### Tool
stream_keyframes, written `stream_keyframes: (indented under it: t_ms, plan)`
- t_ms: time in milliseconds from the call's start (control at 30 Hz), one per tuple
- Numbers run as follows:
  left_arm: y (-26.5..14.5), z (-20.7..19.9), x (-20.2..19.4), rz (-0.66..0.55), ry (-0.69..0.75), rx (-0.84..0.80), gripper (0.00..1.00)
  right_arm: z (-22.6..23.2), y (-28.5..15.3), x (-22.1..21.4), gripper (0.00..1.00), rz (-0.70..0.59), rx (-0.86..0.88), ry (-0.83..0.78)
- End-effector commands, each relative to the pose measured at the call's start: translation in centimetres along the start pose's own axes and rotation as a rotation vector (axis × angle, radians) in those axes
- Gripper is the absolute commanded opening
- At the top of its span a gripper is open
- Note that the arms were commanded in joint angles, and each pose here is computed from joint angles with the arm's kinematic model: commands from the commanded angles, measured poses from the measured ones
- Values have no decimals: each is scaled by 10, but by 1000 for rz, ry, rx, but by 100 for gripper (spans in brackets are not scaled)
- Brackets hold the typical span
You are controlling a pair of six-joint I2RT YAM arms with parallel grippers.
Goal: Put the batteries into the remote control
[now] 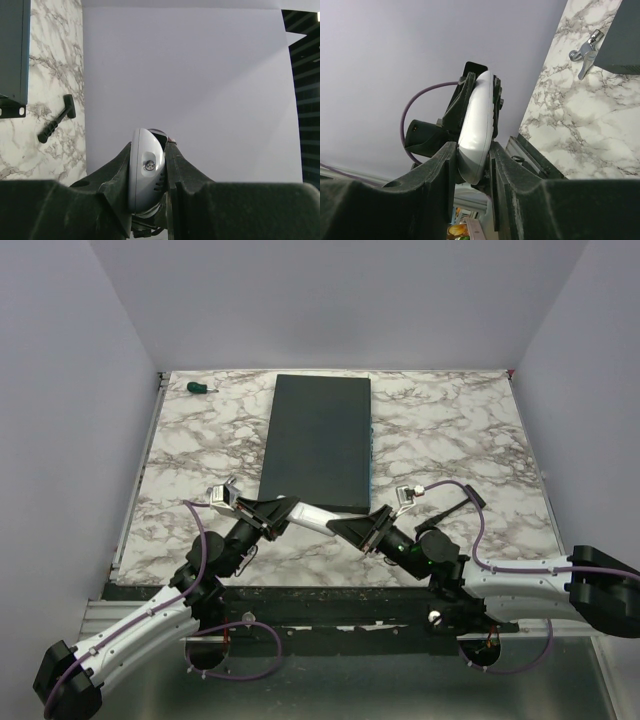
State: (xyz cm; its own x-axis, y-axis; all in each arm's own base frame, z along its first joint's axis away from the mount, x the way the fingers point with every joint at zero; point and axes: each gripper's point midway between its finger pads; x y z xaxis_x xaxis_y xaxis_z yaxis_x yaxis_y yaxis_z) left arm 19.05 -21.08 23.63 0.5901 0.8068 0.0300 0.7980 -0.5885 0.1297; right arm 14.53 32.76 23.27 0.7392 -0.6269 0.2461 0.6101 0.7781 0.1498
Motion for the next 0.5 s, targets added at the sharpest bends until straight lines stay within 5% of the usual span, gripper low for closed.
stream_keyframes:
  t_ms: [0,367,467]
  plan:
    - [-2,-26,-6,37,20,-94,0,-1,5,4,33,-16,-24,-5]
    - [0,-36,-11,58,192,-95,0,-13,11,10,21,-30,-176,-68]
    - [0,-38,-11,60,220,-93,0,-12,12,11,30,-28,-177,-83]
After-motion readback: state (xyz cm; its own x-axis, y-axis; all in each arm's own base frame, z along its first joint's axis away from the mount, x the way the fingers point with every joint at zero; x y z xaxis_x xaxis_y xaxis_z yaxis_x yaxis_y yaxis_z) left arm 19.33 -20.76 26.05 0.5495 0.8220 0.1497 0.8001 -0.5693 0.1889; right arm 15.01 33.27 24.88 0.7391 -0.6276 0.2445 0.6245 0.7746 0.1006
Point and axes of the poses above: each gripper's point midway between its finger pads, its own y axis out along the fingers, its own z axis along the line the jaws close on, x = y × z, and after that the axes turned 6 degrees about y, right-handed
